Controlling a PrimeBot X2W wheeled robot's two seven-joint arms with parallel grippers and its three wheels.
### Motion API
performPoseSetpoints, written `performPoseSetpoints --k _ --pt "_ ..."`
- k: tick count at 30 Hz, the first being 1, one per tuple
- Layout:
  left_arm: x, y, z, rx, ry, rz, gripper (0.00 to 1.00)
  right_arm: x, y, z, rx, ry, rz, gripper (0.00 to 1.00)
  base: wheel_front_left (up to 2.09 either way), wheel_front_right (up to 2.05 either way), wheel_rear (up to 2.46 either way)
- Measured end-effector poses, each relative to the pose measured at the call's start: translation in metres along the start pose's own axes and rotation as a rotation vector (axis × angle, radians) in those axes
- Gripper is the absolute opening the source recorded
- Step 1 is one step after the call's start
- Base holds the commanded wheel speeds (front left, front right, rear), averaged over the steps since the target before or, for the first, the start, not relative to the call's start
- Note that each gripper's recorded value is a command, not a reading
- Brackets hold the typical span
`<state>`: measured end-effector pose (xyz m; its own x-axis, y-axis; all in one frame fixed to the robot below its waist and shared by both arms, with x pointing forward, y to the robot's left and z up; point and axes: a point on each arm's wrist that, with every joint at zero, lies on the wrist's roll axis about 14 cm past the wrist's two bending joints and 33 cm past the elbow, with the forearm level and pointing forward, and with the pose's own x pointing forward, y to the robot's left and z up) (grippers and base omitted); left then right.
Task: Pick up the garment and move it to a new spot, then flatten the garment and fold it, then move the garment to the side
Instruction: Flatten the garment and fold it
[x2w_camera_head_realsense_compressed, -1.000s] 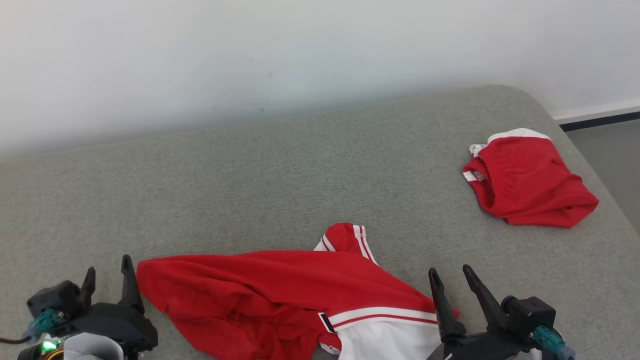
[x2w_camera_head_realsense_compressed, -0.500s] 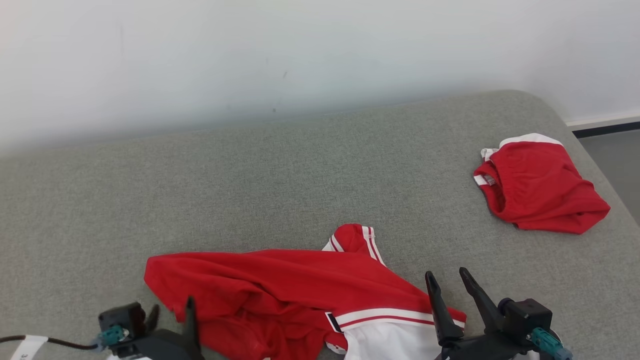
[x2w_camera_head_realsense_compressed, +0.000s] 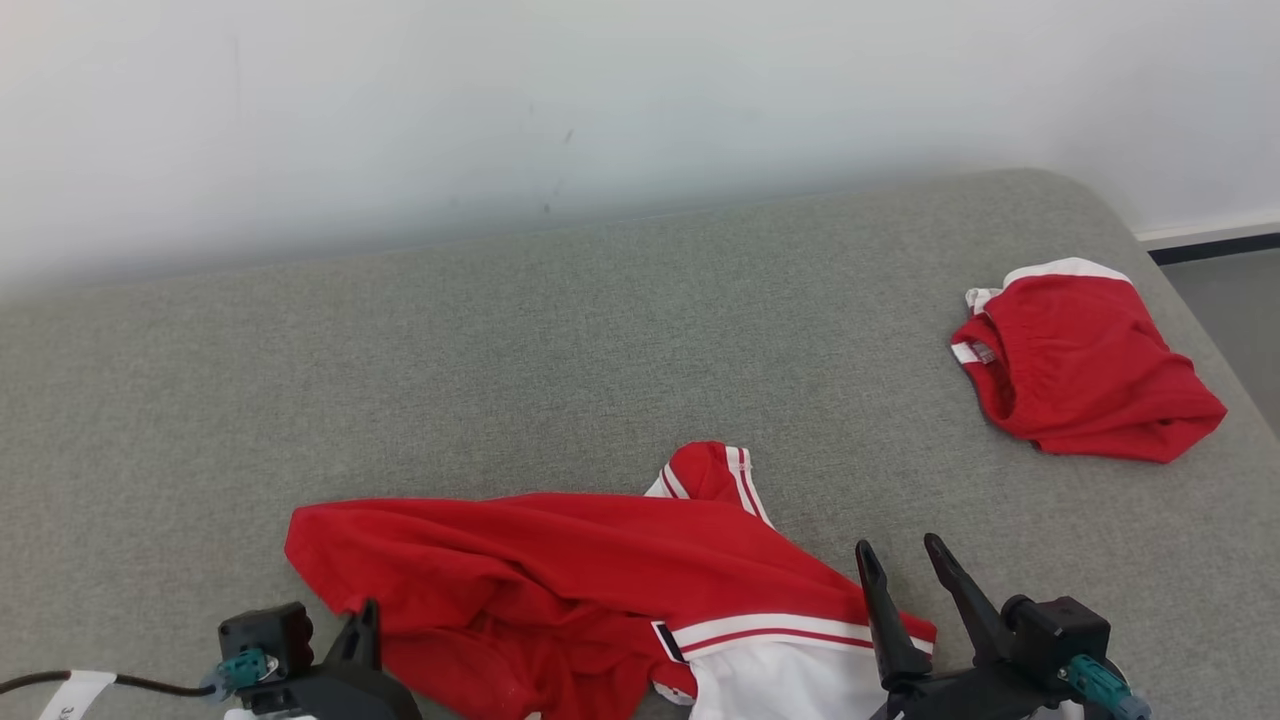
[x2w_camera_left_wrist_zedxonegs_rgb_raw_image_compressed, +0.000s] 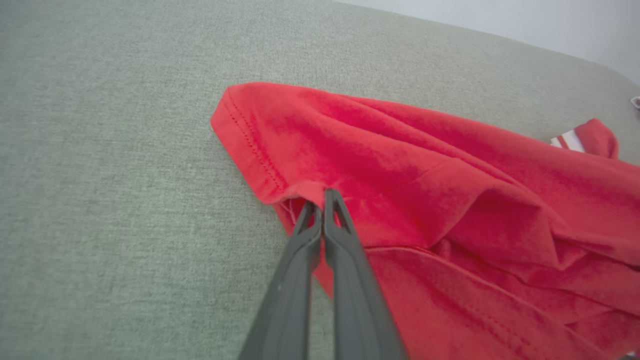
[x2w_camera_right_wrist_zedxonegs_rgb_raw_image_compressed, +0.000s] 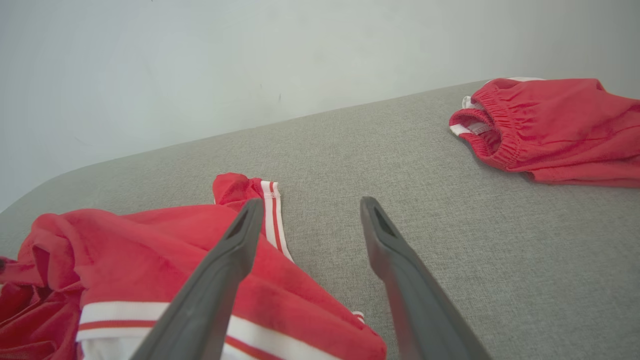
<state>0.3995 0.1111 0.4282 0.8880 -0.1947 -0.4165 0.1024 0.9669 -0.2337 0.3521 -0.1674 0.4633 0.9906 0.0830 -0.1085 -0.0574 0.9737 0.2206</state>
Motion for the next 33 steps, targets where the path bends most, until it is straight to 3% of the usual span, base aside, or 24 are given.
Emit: performPoseSetpoints --k 5,13,22,26,27,28,29,30,33 --pt "-0.003 0.002 0.023 -0.045 -0.101 0.002 0.00 0.003 -0.001 -0.001 0.000 0.002 -0.001 1.00 0.00 0.00 0.00" --pt "-0.038 0.005 0.045 -0.332 -0.221 -0.020 0.00 0.012 0.006 -0.002 -0.009 0.011 0.025 1.00 0.00 0.00 0.00" --pt "-0.086 0.028 0.023 -0.475 -0.158 0.061 0.00 0.025 0.021 -0.006 -0.018 0.028 0.074 1.00 0.00 0.00 0.00" --pt "-0.100 0.045 -0.009 -0.478 -0.065 0.142 0.00 0.029 0.029 -0.008 -0.025 0.037 0.099 1.00 0.00 0.00 0.00" --pt "-0.102 0.051 -0.016 -0.466 -0.044 0.172 0.16 0.029 0.031 -0.009 -0.028 0.042 0.105 1.00 0.00 0.00 0.00" --pt "-0.104 0.057 -0.022 -0.438 -0.028 0.203 0.84 0.030 0.032 -0.010 -0.030 0.052 0.110 1.00 0.00 0.00 0.00" --pt "-0.106 0.066 -0.029 -0.397 -0.012 0.240 0.84 0.030 0.034 -0.012 -0.035 0.063 0.117 1.00 0.00 0.00 0.00" --pt "-0.109 0.074 -0.035 -0.358 0.003 0.279 1.00 0.030 0.035 -0.013 -0.038 0.072 0.121 1.00 0.00 0.00 0.00" --pt "-0.114 0.095 -0.044 -0.252 0.020 0.369 1.00 0.032 0.039 -0.014 -0.048 0.097 0.131 1.00 0.00 0.00 0.00"
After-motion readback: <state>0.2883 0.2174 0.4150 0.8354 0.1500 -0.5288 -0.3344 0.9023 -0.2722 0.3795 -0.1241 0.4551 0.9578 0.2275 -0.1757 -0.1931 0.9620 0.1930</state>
